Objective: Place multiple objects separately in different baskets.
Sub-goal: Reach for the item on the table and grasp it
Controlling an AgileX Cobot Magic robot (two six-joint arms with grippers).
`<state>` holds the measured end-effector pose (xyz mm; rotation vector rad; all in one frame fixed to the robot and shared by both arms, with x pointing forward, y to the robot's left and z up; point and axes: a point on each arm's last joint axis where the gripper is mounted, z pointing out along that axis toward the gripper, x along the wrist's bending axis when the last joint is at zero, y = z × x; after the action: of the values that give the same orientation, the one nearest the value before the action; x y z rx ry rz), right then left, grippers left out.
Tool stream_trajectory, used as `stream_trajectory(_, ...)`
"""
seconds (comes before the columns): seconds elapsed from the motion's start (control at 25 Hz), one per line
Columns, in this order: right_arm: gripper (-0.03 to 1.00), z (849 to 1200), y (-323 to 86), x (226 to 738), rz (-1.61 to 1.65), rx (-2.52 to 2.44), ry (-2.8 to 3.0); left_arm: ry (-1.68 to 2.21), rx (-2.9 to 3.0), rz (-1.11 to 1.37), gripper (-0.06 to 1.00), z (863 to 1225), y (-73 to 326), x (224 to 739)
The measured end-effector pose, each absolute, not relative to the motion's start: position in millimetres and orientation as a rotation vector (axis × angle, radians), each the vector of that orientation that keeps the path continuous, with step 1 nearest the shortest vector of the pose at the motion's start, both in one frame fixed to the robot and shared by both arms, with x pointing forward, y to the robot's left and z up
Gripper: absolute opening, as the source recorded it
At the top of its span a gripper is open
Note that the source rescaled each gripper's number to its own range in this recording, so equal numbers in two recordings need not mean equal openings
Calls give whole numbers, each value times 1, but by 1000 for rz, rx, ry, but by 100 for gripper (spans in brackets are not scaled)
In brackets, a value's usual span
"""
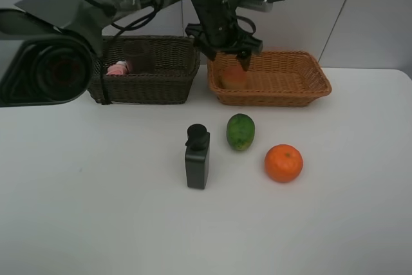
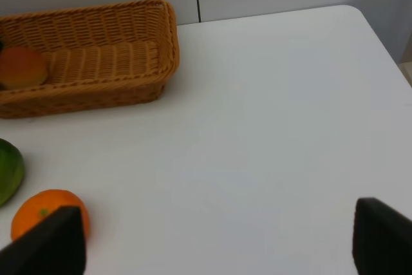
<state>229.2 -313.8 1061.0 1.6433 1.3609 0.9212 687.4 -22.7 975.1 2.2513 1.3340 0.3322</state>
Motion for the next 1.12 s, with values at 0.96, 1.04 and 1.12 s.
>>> stream_trajectory(0.96, 75, 1061, -314, 229, 921, 1643, 1361, 1330, 2208, 174, 100, 1067, -50, 618)
stream_trajectory(1.04, 75, 1061, -314, 229, 921, 1643, 1361, 1368, 2180, 156, 100, 1072, -50, 613)
stream_trajectory(1.12, 75, 1061, -314, 229, 921, 1643, 1361, 1411, 2167, 135, 100, 1074, -48, 609)
